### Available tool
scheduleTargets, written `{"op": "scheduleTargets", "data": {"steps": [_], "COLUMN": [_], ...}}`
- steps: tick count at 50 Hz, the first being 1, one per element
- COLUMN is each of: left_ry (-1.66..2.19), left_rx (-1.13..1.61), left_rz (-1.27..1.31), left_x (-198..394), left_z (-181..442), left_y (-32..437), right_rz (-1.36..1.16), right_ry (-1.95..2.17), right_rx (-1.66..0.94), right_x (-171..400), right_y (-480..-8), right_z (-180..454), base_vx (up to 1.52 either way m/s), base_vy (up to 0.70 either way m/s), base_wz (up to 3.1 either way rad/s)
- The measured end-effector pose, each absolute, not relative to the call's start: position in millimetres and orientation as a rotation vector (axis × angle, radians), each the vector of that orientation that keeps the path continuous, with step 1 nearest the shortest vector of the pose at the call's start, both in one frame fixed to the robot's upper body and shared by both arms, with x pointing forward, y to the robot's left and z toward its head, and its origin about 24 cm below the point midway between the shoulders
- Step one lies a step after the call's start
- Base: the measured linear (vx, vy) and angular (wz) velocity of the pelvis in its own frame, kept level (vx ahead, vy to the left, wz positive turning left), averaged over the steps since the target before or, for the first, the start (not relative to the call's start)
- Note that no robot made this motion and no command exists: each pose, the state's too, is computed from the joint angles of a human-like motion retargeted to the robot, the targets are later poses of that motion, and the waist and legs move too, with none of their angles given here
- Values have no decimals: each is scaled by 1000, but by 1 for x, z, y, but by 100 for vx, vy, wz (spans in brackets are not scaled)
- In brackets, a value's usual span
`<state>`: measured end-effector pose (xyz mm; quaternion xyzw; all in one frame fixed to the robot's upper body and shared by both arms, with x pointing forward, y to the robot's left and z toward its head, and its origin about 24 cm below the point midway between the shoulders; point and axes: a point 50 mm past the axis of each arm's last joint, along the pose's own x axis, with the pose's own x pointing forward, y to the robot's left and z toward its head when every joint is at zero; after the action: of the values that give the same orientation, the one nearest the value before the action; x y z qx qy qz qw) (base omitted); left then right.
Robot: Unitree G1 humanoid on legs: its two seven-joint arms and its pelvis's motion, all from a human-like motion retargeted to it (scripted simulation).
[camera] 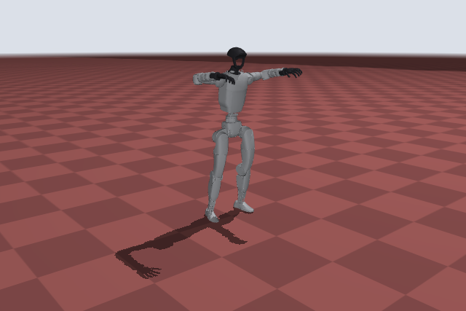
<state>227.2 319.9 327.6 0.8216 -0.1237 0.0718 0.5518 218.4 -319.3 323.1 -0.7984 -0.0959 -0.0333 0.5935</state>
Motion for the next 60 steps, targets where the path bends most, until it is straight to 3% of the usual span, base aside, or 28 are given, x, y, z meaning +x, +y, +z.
{"op": "scheduleTargets", "data": {"steps": [60], "left_ry": [-289], "left_rx": [1948], "left_rz": [187], "left_x": [222], "left_z": [331], "left_y": [322], "right_rz": [-89], "right_ry": [-224], "right_rx": [-1855], "right_x": [217], "right_y": [-320], "right_z": [325], "base_vx": [0], "base_vy": [0], "base_wz": [0]}}
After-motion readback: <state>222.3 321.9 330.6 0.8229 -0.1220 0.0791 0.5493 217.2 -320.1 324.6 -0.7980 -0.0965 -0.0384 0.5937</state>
